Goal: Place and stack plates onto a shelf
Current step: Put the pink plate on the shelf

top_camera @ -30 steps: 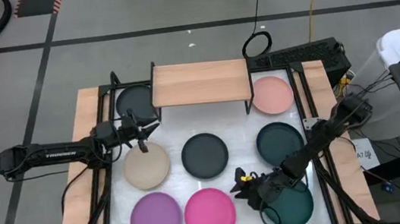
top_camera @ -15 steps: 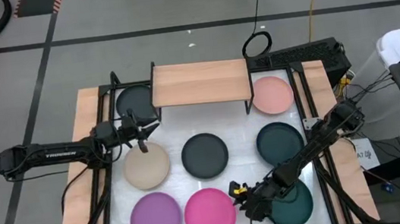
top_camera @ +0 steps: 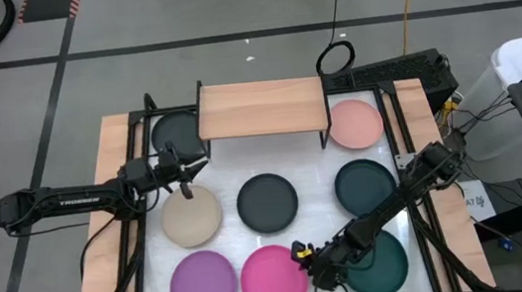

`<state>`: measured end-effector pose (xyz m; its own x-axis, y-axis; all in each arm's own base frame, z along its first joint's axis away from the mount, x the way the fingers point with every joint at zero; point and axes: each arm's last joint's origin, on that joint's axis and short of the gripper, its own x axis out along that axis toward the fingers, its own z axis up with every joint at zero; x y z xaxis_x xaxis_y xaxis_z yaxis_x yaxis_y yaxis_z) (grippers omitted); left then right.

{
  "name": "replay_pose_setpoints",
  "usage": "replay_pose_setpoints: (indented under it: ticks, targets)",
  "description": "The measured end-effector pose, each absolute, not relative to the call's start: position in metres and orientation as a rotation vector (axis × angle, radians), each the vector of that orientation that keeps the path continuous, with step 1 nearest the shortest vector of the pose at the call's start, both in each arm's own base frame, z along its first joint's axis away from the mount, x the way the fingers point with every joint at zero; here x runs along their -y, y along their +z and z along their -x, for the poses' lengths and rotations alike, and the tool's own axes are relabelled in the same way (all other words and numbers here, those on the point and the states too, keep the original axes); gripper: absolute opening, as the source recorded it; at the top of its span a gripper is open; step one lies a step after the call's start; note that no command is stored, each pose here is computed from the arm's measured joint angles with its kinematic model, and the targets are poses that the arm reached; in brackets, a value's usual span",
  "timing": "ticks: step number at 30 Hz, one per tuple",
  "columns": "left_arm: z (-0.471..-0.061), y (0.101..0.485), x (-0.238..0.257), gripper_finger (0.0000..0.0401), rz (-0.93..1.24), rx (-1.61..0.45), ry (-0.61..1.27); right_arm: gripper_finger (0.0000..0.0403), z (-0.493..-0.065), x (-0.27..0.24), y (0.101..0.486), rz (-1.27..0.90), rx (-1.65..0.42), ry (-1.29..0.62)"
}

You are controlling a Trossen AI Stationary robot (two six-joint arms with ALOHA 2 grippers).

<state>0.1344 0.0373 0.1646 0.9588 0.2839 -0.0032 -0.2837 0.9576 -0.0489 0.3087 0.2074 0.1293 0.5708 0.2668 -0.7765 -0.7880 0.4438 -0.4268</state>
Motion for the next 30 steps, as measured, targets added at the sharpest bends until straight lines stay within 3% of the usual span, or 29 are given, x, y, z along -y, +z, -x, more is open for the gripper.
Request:
replay_pose_setpoints:
  ticks: [3, 9, 15, 23, 30]
  targets:
    - [-0.134, 0.165, -0.037, 0.011, 0.049, 0.003, 0.288, 0.0108, -0.31, -0.207, 0.127, 0.905, -0.683, 0.734]
    - [-0.134, 0.164, -0.037, 0.011, 0.049, 0.003, 0.288, 0.0011, -0.313, -0.205, 0.137, 0.929, -0.623, 0.706]
    - [-0.134, 0.165, -0.037, 0.011, 0.049, 0.004, 0.288, 0.0004, -0.31, -0.202, 0.16, 0.946, -0.576, 0.627]
    - [-0.134, 0.164, -0.037, 0.011, 0.049, 0.003, 0.288, 0.0002, -0.299, -0.188, 0.227, 0.924, -0.413, 0.465]
    - [-0.134, 0.165, -0.037, 0.011, 0.049, 0.003, 0.288, 0.0001, -0.291, -0.14, 0.285, 0.824, -0.322, 0.284]
